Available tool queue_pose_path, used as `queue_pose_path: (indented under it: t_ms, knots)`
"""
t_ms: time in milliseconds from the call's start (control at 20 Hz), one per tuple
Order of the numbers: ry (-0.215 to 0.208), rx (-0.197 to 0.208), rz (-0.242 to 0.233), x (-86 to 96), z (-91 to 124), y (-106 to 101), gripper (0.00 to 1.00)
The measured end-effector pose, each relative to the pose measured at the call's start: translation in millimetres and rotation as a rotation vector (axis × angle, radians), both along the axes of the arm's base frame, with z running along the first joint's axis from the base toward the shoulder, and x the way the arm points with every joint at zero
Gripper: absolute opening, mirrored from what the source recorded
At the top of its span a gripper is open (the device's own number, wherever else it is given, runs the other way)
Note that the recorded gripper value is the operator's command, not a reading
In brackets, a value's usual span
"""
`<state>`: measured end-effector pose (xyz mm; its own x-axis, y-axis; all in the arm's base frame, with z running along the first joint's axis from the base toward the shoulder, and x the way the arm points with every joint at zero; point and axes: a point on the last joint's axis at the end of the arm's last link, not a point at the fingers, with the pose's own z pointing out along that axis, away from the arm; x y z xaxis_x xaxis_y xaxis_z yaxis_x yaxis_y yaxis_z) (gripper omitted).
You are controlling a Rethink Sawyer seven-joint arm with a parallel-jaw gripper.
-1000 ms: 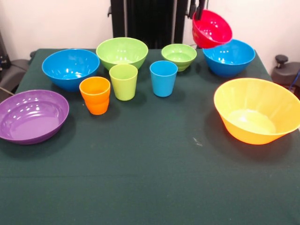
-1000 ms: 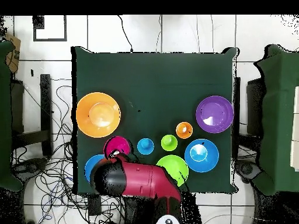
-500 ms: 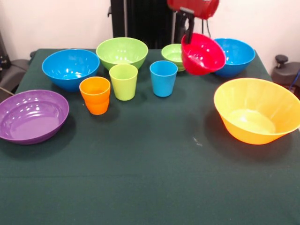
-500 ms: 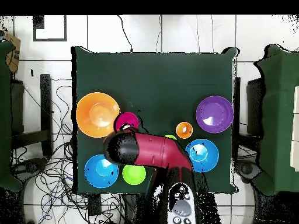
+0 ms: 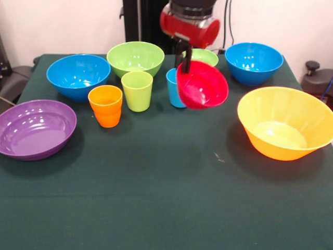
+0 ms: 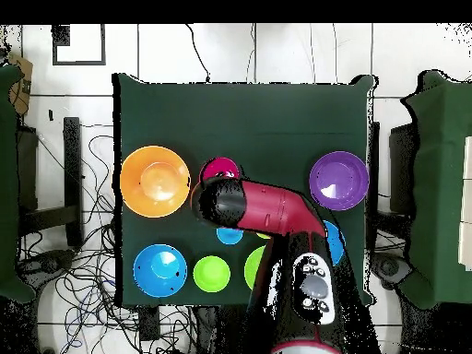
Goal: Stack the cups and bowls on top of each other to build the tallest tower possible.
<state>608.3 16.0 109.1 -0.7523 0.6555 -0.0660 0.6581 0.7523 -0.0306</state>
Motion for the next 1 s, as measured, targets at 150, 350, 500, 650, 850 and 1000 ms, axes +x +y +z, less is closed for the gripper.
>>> queue_pose_path:
  t_ms: [150,350,500,650,850,1000]
  knots:
    - [0.010,-0.008,0.008,3.1,-14,-7,0.00]
    - [0.019,-0.027,0.029,6.8,-49,-21,0.00]
    - [0.017,-0.038,0.047,9.4,-72,-26,0.00]
    - [0.011,-0.043,0.064,11.7,-93,-26,0.00]
    - [-0.015,-0.042,0.078,13.4,-117,-23,0.00]
    - [-0.052,-0.047,0.080,15.4,-125,-25,0.00]
